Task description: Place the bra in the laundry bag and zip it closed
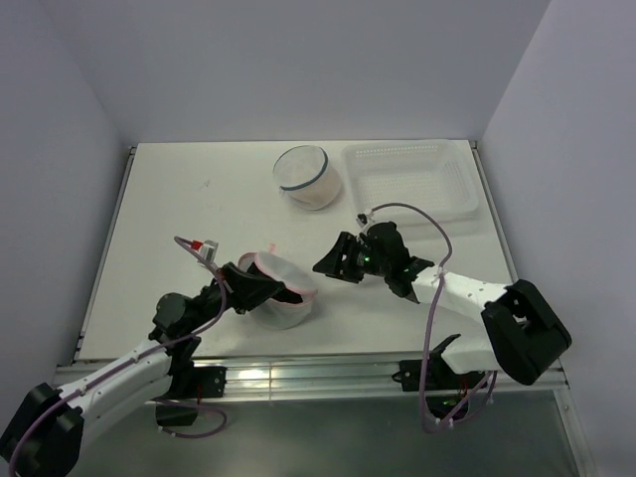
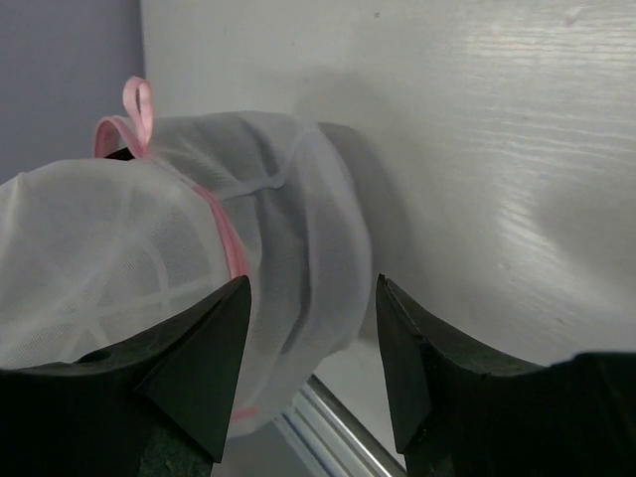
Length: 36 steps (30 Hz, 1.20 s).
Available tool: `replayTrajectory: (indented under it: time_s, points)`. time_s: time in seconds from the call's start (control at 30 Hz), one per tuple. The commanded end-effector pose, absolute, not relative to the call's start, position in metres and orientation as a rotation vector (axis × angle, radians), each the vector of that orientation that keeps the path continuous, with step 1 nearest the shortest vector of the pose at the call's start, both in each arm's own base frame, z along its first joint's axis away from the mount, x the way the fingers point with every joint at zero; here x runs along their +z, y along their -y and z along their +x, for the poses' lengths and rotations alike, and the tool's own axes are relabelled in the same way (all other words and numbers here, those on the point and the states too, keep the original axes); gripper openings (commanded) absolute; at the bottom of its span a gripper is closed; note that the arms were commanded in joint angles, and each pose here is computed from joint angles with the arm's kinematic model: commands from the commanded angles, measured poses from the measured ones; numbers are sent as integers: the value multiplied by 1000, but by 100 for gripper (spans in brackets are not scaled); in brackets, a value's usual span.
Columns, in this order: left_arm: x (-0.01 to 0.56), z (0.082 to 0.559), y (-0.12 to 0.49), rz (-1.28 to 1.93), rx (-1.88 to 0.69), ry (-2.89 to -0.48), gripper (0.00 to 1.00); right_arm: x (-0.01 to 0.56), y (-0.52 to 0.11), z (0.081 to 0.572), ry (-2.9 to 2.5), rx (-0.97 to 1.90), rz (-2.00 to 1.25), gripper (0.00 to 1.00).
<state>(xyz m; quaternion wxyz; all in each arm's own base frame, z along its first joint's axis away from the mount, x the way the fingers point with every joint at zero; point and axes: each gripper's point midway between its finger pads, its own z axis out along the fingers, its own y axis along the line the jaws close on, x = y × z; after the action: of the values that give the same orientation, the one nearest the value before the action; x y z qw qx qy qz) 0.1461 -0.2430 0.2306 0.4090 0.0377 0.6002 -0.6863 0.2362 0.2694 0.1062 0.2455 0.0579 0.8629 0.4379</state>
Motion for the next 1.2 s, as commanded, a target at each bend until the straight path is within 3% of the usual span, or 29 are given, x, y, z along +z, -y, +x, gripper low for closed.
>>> replayTrajectory:
  time_s: [0.0,0.67,1.17]
  points:
    - [185,124,233,107,-1754,-1583,0,134,-292,239,-2248,1424,118,61]
    - [178,111,231,151,-1780,-1580,0,171,-316,221,-2051,1782,6,62]
    - [222,103,237,311,-1820,-1409,0,146,-312,225,-2188,1524,-60,61]
